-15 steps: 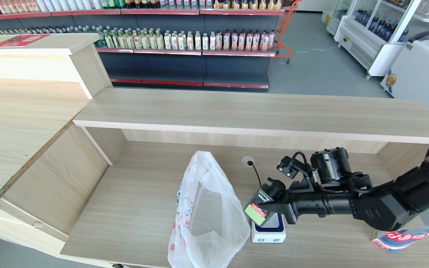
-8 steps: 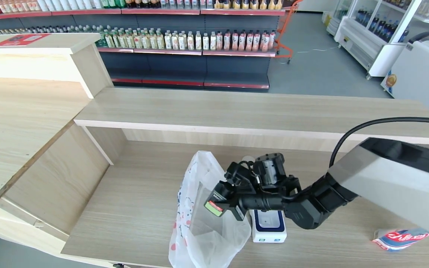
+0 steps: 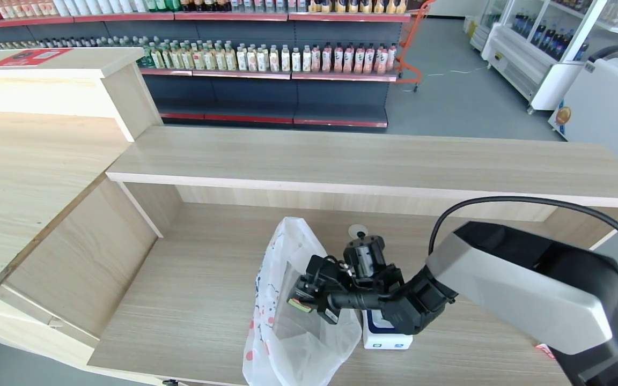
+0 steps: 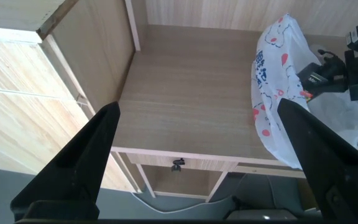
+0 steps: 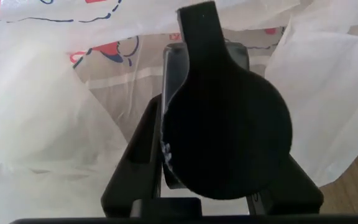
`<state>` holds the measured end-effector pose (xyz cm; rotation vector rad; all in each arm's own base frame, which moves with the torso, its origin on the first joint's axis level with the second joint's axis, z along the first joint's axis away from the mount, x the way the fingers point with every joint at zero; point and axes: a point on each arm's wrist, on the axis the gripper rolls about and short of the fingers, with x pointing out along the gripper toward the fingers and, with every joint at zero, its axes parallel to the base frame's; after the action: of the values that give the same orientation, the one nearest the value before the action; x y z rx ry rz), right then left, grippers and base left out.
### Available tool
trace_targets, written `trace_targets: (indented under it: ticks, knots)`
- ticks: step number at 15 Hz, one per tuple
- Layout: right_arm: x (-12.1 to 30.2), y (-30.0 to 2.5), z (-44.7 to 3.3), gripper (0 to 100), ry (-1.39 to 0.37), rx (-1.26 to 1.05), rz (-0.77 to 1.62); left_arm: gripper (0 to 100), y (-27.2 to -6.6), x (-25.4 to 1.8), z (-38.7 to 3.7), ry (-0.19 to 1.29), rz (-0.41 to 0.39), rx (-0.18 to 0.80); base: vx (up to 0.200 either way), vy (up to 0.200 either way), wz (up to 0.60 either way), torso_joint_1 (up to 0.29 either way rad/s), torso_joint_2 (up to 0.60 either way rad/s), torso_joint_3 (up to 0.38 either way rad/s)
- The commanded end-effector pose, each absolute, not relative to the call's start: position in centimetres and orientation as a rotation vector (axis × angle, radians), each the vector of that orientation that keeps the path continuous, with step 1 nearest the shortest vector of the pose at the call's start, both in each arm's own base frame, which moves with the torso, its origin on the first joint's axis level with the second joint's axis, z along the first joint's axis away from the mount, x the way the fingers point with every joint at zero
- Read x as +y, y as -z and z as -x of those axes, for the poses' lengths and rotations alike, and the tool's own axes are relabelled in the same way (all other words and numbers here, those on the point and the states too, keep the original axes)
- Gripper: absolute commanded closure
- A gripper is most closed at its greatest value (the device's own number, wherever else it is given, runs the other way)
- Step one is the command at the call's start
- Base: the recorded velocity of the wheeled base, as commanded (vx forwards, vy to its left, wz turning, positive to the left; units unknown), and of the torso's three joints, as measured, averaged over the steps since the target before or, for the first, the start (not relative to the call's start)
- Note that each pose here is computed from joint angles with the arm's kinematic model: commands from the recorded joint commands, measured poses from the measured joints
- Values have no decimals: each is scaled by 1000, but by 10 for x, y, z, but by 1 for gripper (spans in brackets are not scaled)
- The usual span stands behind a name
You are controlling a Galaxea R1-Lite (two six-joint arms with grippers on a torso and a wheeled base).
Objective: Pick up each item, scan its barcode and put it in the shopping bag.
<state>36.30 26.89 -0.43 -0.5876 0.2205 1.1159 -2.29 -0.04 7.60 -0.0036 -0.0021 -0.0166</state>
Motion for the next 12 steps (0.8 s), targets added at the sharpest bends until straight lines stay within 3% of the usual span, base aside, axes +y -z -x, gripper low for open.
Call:
trace_targets:
  ticks: [1, 6, 9, 12]
  knots:
    - [269, 11, -364, 0, -1114, 229, 583, 0, -76, 0, 23, 17, 5, -3, 0, 0, 0, 0, 0, 0]
    - [268, -18, -364, 0, -1064, 277, 356, 0, -76, 0, 23, 17, 5, -1, 0, 0, 0, 0, 0, 0]
    - [258, -71, -355, 0, -981, 385, -2, 0, -76, 0, 23, 17, 5, -3, 0, 0, 0, 0, 0, 0]
    - [218, -109, -335, 0, -880, 530, -167, 0, -76, 0, 23, 17, 5, -3, 0, 0, 0, 0, 0, 0]
